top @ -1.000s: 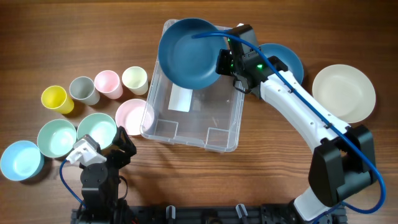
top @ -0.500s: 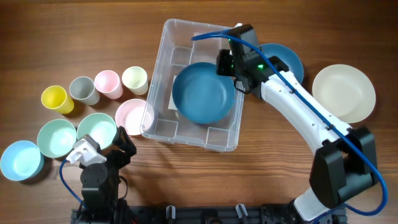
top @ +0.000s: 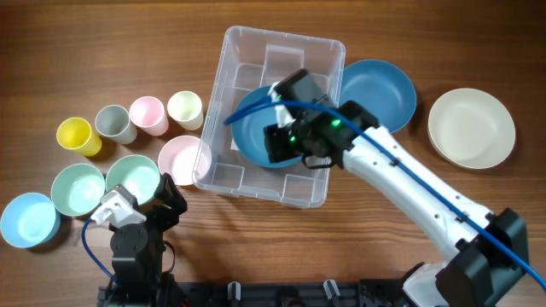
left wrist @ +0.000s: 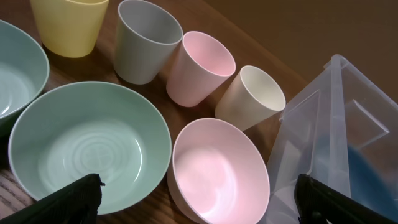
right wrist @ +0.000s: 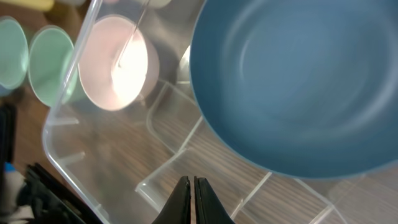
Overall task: Pack container
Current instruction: 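Release the dark blue bowl and withdraw the right gripper rightward, then move the right gripper to the cream bowl's rim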
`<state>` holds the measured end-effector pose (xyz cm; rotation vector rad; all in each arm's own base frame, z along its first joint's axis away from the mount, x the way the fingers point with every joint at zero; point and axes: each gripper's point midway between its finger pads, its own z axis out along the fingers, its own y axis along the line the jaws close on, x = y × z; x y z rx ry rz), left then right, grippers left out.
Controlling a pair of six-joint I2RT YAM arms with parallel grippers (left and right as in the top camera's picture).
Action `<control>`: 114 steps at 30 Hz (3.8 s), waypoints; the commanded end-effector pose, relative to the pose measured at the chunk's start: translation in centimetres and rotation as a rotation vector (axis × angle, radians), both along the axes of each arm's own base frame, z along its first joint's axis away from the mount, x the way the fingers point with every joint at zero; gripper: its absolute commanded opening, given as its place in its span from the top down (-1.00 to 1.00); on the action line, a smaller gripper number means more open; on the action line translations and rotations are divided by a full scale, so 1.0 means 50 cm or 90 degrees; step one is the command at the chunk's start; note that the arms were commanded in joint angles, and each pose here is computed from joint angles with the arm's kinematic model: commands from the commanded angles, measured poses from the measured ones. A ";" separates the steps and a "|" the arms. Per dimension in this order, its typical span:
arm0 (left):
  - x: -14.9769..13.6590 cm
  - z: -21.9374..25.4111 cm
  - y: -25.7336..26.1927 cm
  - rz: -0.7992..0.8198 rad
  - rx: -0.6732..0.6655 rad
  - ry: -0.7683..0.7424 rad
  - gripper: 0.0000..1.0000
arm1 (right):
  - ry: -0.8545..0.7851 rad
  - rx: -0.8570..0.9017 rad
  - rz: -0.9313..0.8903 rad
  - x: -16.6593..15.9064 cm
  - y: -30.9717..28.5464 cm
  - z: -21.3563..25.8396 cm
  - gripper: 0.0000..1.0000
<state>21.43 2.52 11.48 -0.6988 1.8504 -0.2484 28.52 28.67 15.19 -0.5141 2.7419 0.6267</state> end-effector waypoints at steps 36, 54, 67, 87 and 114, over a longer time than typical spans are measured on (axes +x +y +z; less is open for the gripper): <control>0.001 -0.001 0.001 -0.002 0.002 -0.002 -1.00 | 0.059 -0.096 0.015 0.123 -0.039 -0.119 0.70; 0.001 -0.001 0.001 -0.002 0.002 -0.002 -1.00 | 0.001 -0.257 -0.091 -0.059 -0.144 0.071 0.45; 0.001 -0.002 0.001 -0.002 0.002 -0.002 -0.99 | 0.085 -0.341 -0.152 -0.108 -0.215 -0.074 0.22; 0.001 -0.001 0.001 -0.002 0.002 -0.002 -0.99 | -0.119 -0.098 -0.196 0.000 -0.144 0.106 -0.19; 0.001 -0.001 0.001 -0.002 0.002 -0.002 -1.00 | 0.211 -0.124 -1.114 -0.089 -0.939 -0.128 -0.61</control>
